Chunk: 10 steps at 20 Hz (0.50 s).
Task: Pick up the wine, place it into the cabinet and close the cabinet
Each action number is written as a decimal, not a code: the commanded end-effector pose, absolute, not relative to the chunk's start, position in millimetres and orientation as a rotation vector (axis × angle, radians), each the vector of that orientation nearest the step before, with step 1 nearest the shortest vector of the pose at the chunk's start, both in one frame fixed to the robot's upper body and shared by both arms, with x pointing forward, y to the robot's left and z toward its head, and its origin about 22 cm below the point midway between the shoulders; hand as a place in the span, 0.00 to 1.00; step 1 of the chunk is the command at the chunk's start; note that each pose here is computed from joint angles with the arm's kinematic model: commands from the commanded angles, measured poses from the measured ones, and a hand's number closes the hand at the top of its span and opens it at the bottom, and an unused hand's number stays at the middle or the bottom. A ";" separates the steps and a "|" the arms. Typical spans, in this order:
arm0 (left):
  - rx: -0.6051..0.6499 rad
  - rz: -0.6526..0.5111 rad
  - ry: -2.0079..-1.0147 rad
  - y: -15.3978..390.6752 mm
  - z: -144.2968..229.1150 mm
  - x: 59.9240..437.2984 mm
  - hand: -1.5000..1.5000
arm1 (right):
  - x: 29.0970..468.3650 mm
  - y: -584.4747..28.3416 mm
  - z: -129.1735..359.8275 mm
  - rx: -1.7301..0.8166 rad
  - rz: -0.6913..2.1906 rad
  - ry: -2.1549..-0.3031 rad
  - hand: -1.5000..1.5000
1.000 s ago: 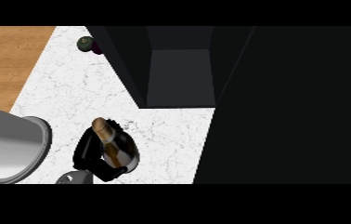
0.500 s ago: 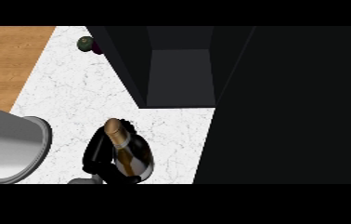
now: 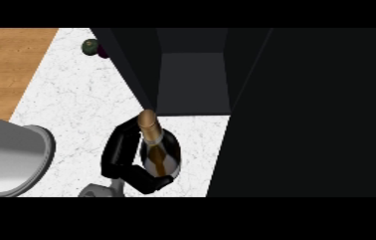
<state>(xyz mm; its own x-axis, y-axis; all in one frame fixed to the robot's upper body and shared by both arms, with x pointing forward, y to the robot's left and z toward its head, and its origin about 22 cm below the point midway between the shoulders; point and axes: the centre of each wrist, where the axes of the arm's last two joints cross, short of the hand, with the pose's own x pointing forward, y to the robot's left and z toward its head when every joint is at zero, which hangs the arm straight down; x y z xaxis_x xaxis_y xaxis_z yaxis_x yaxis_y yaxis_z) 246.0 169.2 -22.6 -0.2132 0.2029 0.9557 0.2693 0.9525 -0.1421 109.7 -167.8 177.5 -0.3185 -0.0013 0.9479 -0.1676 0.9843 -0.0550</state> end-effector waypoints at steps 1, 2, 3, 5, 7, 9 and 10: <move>-0.274 -0.048 -1.840 165.3 5.0 269.4 1.00 | 82.2 -185.2 205.3 0.170 0.132 -1.937 0.00; -0.251 -0.075 -1.835 154.3 -18.4 260.6 1.00 | 81.5 -183.3 212.6 0.190 0.124 -1.941 0.00; -0.245 -0.072 -1.834 150.7 -8.5 271.4 1.00 | 84.2 -173.5 201.6 0.185 0.117 -1.937 0.00; -0.233 -0.086 -1.826 152.6 -0.6 287.2 1.00 | 76.7 -179.3 201.1 0.188 0.141 -1.926 0.00; -0.228 -0.103 -1.843 154.5 9.1 292.0 1.00 | 75.3 -184.5 208.2 0.184 0.143 -1.938 0.00; -0.193 -0.121 -1.838 139.7 -10.8 296.2 1.00 | 84.2 -183.3 208.0 0.181 0.146 -1.949 0.00; -0.183 -0.127 -1.824 154.7 -2.8 294.4 1.00 | 77.4 -182.3 206.1 0.182 0.118 -1.950 0.00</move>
